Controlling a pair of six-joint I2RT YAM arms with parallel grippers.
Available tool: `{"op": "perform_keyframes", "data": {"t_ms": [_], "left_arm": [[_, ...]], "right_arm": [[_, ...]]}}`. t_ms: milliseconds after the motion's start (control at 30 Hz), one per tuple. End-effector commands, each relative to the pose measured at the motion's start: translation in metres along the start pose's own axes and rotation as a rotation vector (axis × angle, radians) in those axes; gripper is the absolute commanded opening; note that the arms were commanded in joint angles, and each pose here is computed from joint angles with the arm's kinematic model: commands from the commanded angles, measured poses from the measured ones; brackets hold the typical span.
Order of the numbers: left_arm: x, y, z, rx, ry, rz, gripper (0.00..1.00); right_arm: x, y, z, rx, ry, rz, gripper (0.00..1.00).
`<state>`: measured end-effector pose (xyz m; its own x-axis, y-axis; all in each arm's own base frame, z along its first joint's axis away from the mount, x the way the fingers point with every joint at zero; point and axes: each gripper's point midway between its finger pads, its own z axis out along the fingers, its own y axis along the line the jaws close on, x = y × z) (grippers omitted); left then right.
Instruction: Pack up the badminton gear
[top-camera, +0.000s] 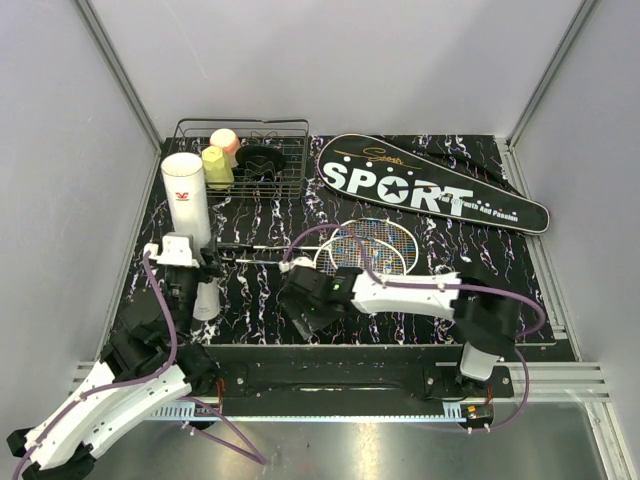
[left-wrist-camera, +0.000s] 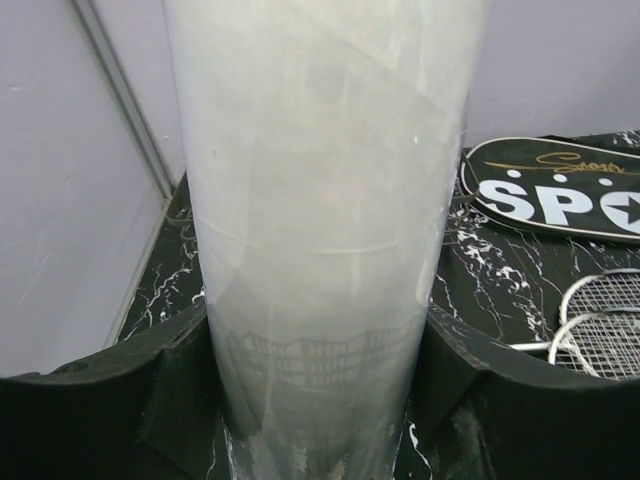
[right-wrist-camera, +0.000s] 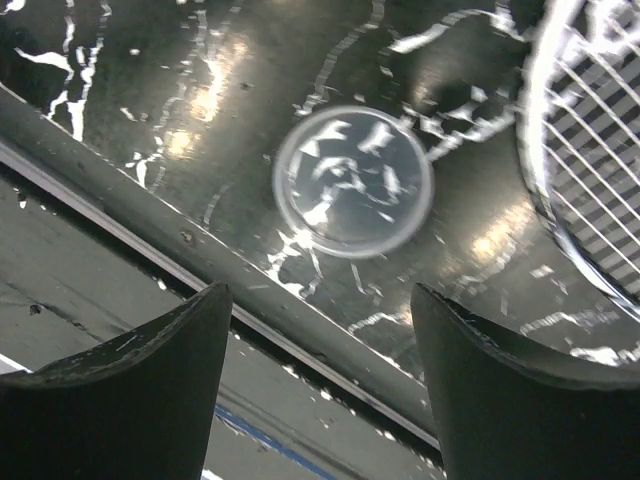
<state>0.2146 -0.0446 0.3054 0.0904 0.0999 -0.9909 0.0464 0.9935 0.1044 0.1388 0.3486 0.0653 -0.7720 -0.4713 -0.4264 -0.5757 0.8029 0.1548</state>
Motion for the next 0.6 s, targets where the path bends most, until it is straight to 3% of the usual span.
{"op": "perform_keyframes", "data": {"t_ms": [0,300,567], "left_arm": [[-0.020,0.022,-0.003,-0.103,-0.070,-0.079,0.08],[-0.015,0.017,0.001,-0.097,-0.050,-0.049,0.08],[-0.013,0.013,0.004,-0.091,-0.043,-0.035,0.08]], "right_arm": [[-0.033,0.023,0.013,-0.024,-0.084,-0.090,0.79],[-0.022,0.024,0.027,-0.021,-0.036,-0.123,0.60],[-0.021,0.026,0.038,-0.003,-0.025,-0.188,0.60]]}}
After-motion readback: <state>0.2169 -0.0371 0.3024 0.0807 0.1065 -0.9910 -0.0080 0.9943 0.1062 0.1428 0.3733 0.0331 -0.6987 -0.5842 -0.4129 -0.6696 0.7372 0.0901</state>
